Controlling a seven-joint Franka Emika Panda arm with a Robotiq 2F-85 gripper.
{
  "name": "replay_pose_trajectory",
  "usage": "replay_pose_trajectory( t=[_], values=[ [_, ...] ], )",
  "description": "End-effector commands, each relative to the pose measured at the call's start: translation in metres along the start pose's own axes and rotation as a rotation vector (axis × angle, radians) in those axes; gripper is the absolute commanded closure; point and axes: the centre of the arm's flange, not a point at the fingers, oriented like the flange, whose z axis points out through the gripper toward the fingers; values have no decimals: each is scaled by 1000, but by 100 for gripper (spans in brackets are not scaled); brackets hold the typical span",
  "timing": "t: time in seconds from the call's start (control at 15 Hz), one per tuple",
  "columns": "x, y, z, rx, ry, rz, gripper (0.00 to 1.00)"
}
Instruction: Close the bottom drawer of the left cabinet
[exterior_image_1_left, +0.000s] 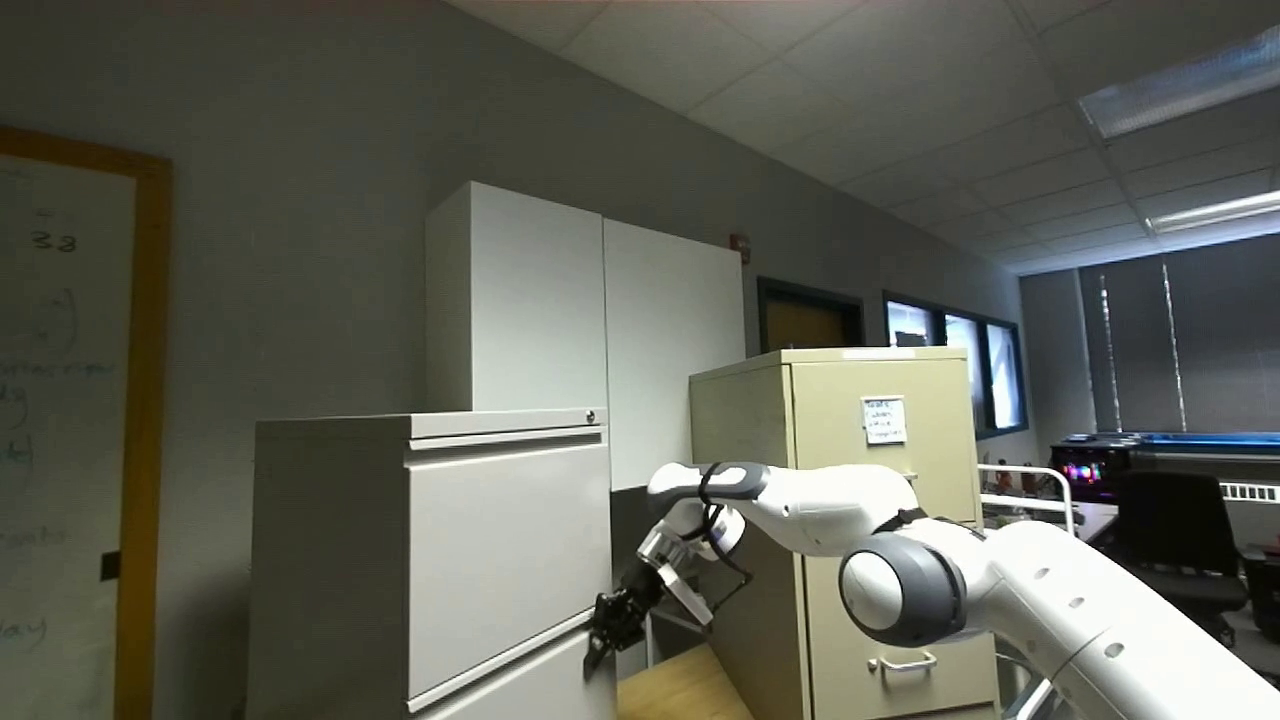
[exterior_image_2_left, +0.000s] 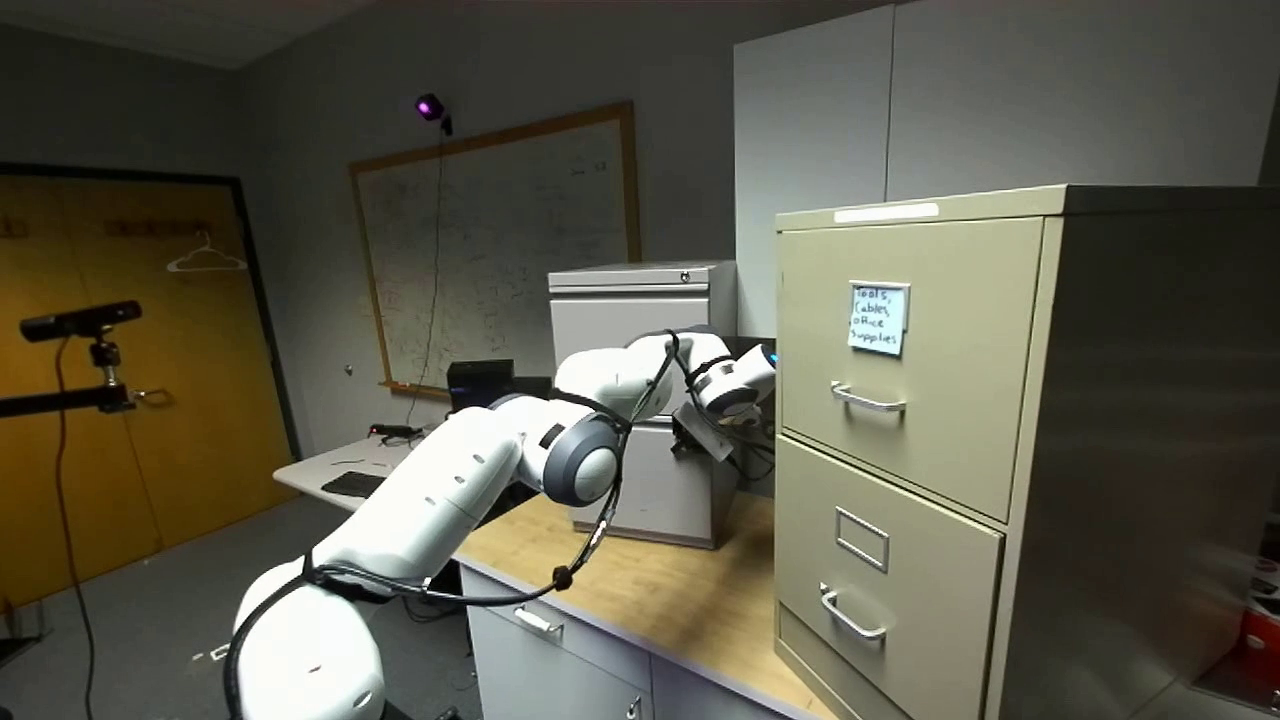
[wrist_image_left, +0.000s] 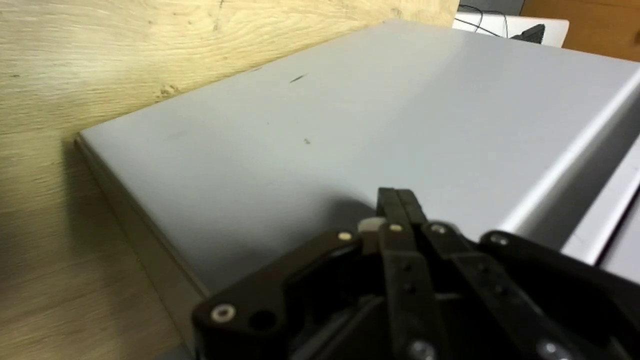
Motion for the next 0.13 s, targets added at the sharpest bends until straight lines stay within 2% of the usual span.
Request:
replay_pose_trajectory(
  t=[0.0, 0.07],
  values=[
    [44, -19, 3, 29, 28, -14, 100],
    [42, -20, 1, 20, 15, -18, 100]
  ],
)
